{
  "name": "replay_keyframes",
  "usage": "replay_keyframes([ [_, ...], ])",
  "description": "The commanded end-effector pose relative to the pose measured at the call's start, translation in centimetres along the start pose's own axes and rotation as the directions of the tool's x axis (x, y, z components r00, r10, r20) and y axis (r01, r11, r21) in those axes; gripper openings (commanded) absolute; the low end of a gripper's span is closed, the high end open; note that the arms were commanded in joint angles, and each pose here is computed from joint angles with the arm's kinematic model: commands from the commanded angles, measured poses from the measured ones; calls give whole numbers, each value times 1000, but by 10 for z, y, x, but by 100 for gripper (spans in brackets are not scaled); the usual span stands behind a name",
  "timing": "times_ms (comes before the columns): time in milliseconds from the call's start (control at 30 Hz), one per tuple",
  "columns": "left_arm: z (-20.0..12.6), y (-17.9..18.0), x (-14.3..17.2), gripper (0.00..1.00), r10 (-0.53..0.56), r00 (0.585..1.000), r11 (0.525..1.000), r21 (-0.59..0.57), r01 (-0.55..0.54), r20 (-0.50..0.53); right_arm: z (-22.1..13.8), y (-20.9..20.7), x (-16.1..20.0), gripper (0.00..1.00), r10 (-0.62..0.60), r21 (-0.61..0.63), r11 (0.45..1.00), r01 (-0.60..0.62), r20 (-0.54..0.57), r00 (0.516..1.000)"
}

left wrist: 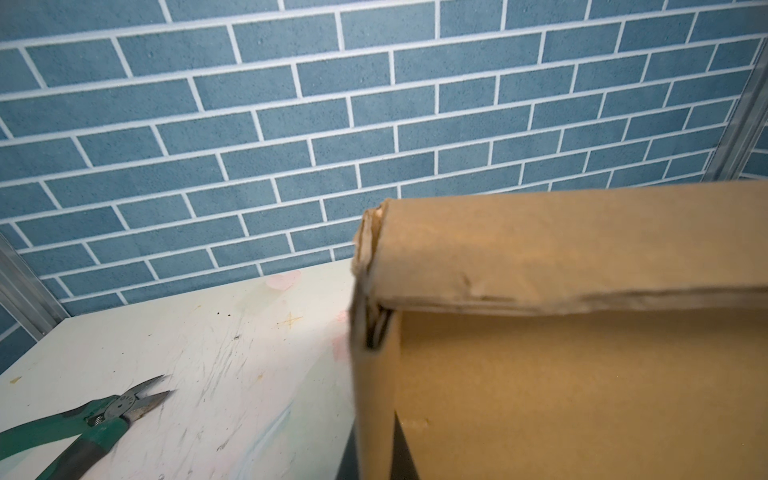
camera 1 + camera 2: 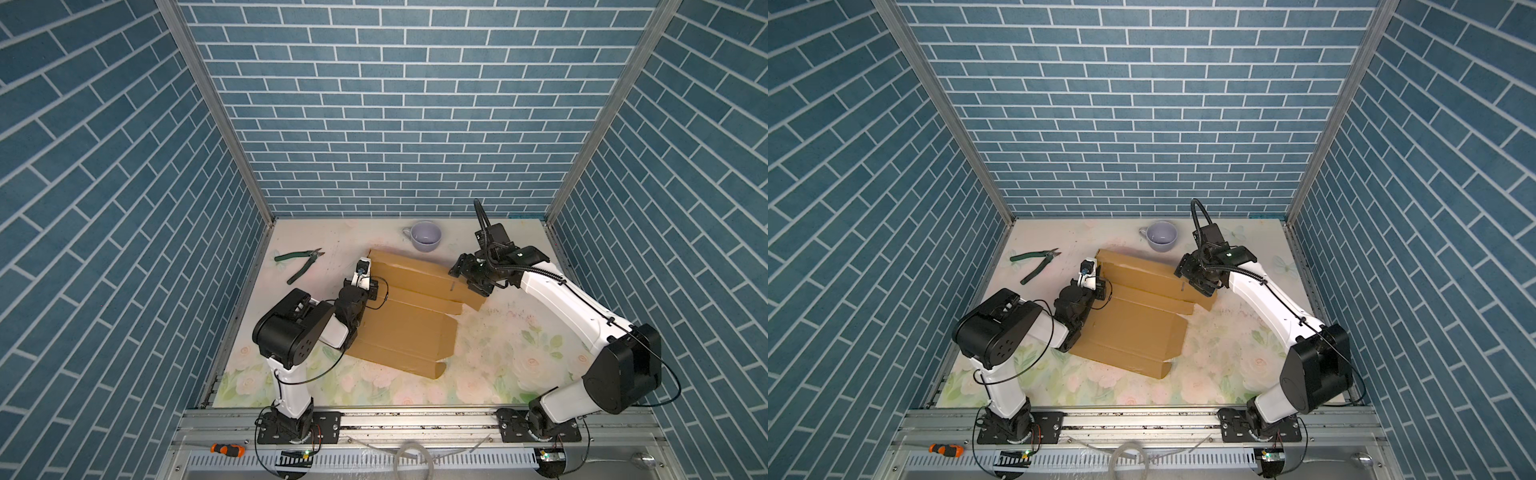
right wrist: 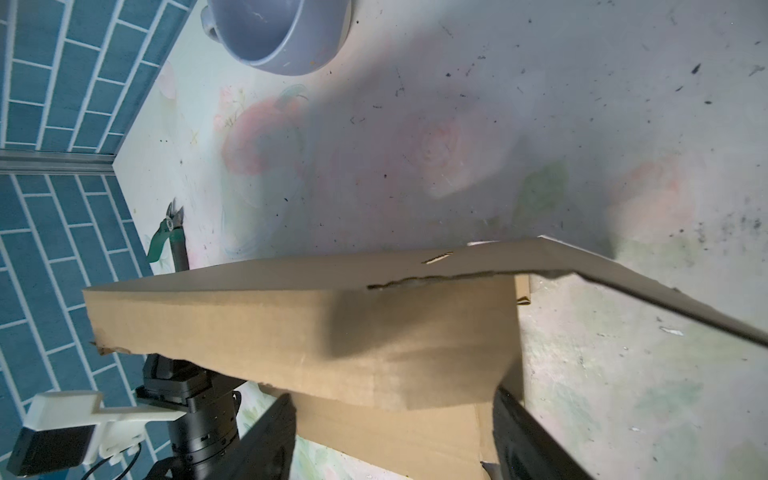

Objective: Assemble paper box
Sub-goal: Fold the bottom flaps of a flat cardboard box at the center of the table.

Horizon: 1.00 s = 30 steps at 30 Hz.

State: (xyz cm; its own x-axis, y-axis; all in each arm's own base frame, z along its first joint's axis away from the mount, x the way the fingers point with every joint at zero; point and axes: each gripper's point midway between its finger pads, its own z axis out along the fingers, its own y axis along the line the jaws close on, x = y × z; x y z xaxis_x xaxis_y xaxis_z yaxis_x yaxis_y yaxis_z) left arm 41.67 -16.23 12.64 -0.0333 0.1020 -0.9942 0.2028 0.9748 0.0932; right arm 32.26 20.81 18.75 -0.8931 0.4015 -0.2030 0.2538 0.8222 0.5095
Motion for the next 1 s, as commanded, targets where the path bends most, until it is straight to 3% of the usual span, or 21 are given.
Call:
replay_keyframes([
  [0,-4,-2,-11,0,7,999,1000,12,-8,34,-10,9,-10,76,-44,10,999,43,22,999],
  [500,-4,-3,-11,0,9,999,1000,14,-10,33,19,15,-19,85,-77,15,997,77,-8,997],
  [733,-4,-3,-11,0,9,999,1000,16,-9,34,27,41,-21,69,-36,-120,992,33,-25,999],
  [967,-4,-3,-11,0,9,999,1000,16,-10,34,28,34,-18,52,-18,-107,994,16,-22,1000],
])
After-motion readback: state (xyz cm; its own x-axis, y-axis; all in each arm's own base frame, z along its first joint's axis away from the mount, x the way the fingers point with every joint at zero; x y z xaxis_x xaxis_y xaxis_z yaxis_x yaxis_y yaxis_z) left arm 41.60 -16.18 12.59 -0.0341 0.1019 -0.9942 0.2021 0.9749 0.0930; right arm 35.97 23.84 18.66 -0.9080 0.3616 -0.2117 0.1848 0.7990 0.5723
